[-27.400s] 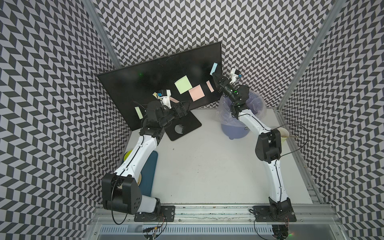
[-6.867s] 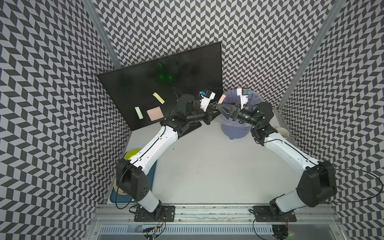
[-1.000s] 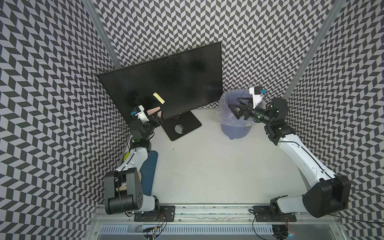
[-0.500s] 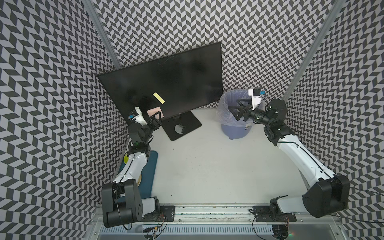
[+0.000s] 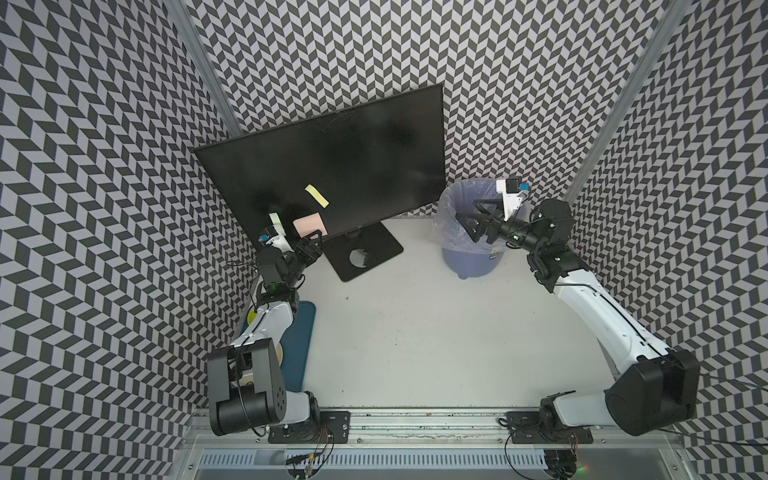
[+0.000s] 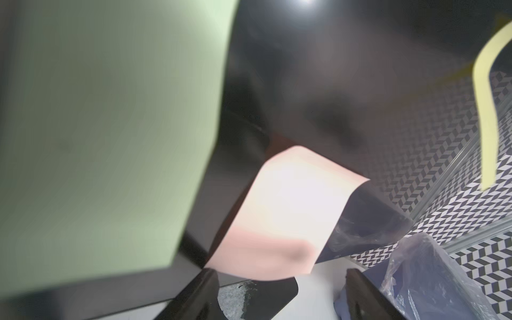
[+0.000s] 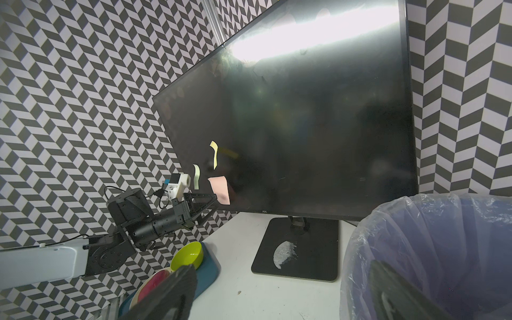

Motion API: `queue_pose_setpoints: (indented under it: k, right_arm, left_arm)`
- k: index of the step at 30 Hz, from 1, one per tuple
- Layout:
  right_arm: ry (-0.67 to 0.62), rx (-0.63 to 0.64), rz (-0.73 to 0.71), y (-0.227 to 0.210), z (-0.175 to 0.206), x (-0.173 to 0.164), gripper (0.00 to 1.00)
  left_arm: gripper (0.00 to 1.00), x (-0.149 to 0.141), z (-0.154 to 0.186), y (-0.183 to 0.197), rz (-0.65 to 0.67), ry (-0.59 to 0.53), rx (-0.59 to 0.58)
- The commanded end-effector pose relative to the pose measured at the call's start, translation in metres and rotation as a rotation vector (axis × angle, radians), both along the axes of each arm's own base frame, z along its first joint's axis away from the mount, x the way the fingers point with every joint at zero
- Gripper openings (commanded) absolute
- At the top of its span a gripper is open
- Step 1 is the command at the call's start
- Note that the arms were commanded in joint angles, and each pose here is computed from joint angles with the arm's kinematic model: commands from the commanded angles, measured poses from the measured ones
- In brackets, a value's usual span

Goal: Remove the sticky note from the monitor
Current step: Tear off the sticky note from the monitor.

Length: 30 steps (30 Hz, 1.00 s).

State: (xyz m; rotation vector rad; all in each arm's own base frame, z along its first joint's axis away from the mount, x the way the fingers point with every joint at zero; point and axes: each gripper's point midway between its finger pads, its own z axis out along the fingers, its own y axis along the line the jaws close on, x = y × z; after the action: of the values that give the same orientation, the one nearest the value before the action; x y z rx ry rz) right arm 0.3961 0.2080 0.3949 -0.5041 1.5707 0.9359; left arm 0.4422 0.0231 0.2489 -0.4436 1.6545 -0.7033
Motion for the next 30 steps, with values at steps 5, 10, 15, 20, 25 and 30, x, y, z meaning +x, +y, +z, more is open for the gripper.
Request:
queue_pose_setpoints:
  k: [5, 10, 15, 20, 25, 30]
  right_arm:
    - [-0.058, 0.009, 0.004, 0.001, 0.014, -0.008, 0.99]
    - [-0.058, 0.013, 0.01, 0.002, 0.015, -0.008, 0.99]
    - [-0.056, 0.013, 0.01, 0.002, 0.014, -0.007, 0.99]
    - [-0.056, 0.015, 0.012, 0.002, 0.014, -0.007, 0.99]
    - [-0.048, 0.013, 0.012, 0.003, 0.011, -0.006, 0.99]
    - [-0.052, 0.01, 0.006, 0.002, 0.011, -0.006, 0.99]
  left_arm:
    - [0.74, 0.005, 0.03, 0.004, 0.006, -0.092, 0.034]
    - [0.68, -0.001, 0.048, 0.0, -0.004, -0.132, 0.031]
    - [0.64, -0.006, 0.07, -0.004, -0.009, -0.173, 0.039]
    - [0.62, -0.006, 0.074, -0.004, -0.01, -0.169, 0.045]
    - [0.59, -0.002, 0.06, -0.004, -0.011, -0.13, 0.024]
    - [0.5, 0.003, 0.054, -0.006, -0.023, -0.114, 0.007]
